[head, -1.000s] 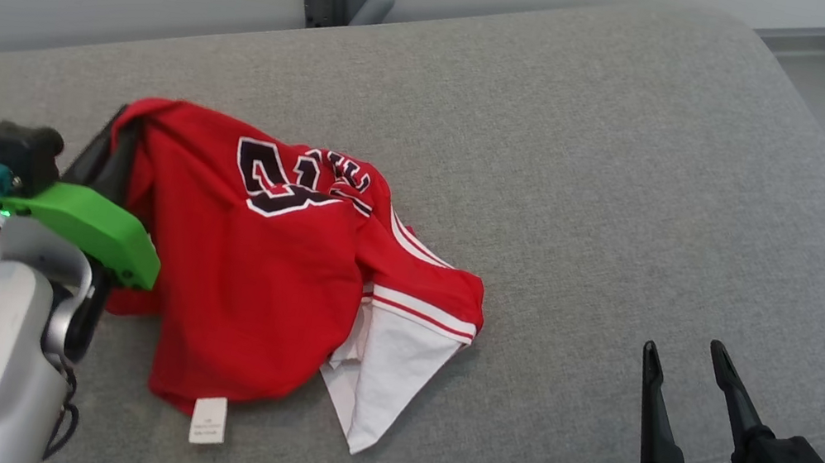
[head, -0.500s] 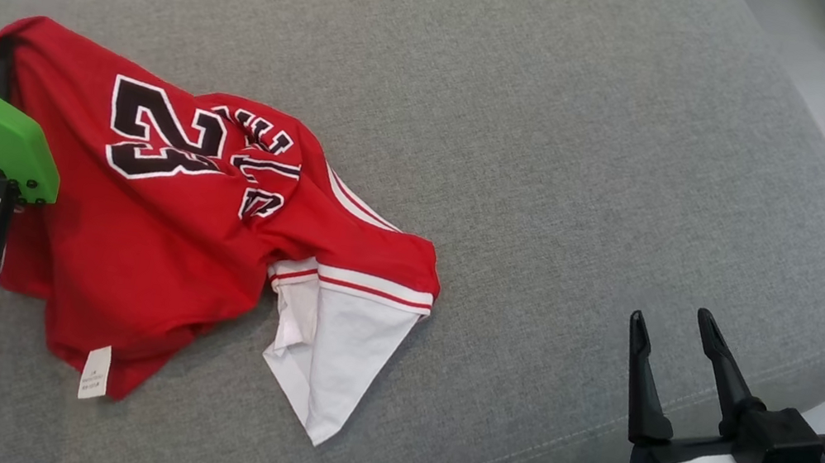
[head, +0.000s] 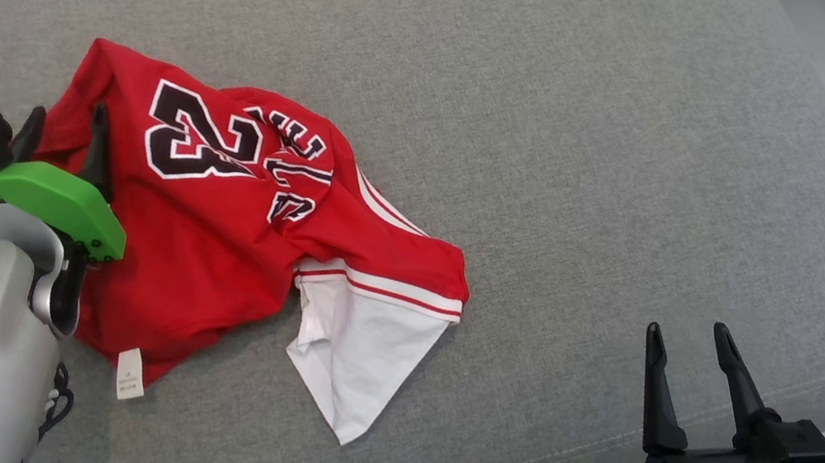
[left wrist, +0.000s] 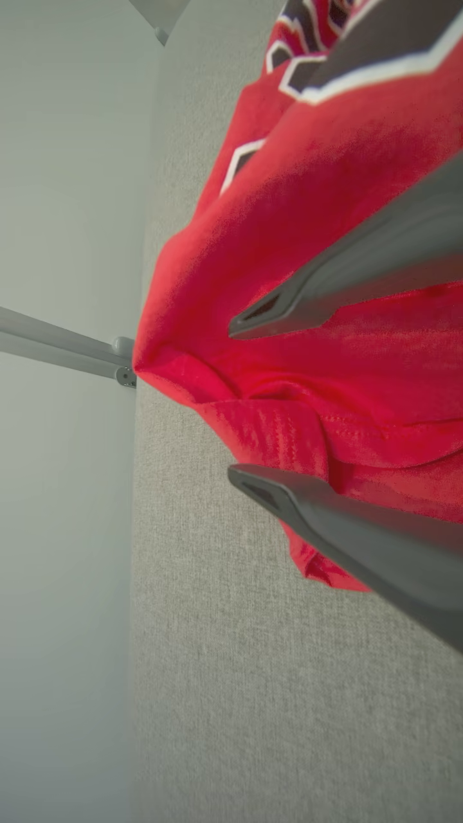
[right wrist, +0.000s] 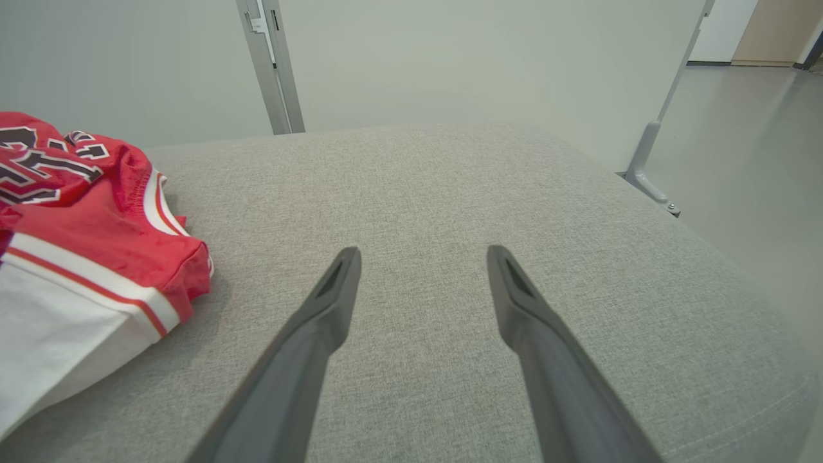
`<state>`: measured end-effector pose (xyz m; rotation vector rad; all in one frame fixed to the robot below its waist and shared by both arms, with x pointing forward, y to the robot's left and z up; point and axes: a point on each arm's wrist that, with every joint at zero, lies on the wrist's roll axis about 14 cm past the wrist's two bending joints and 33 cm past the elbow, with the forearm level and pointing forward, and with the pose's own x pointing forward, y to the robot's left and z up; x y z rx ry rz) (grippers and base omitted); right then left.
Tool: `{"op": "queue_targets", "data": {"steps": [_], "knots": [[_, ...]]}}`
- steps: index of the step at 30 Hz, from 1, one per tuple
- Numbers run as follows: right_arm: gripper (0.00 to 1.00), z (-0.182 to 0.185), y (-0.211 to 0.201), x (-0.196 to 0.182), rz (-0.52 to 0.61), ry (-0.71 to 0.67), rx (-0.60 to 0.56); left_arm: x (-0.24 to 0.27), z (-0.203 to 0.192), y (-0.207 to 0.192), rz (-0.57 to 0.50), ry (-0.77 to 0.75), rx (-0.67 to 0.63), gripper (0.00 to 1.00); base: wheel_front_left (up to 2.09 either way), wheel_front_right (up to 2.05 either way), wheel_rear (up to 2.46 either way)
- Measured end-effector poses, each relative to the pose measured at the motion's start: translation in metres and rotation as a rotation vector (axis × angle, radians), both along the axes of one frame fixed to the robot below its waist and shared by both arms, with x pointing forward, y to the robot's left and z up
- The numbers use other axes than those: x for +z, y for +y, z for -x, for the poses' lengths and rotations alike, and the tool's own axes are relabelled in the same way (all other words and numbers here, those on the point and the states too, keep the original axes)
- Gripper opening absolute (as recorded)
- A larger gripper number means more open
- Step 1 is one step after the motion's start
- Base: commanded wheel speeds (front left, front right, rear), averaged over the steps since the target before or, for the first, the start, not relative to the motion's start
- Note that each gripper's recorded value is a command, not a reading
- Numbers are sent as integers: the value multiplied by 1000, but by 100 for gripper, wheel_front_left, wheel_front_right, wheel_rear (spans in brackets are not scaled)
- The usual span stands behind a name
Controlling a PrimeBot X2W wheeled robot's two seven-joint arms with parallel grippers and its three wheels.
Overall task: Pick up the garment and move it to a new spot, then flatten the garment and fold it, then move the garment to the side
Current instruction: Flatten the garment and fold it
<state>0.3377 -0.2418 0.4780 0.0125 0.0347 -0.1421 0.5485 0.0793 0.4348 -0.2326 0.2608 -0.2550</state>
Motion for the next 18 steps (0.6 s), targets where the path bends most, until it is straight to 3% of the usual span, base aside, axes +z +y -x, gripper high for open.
{"op": "queue_targets", "data": {"steps": [7, 18], "knots": [[100, 0, 12, 15, 11, -52, 43, 16, 33, 18, 59, -30, 52, 100, 0, 0, 0], [100, -7, 36, 20, -4, -79, 121, -33, 109, 58, 105, 162, 143, 100, 0, 0, 0]]}}
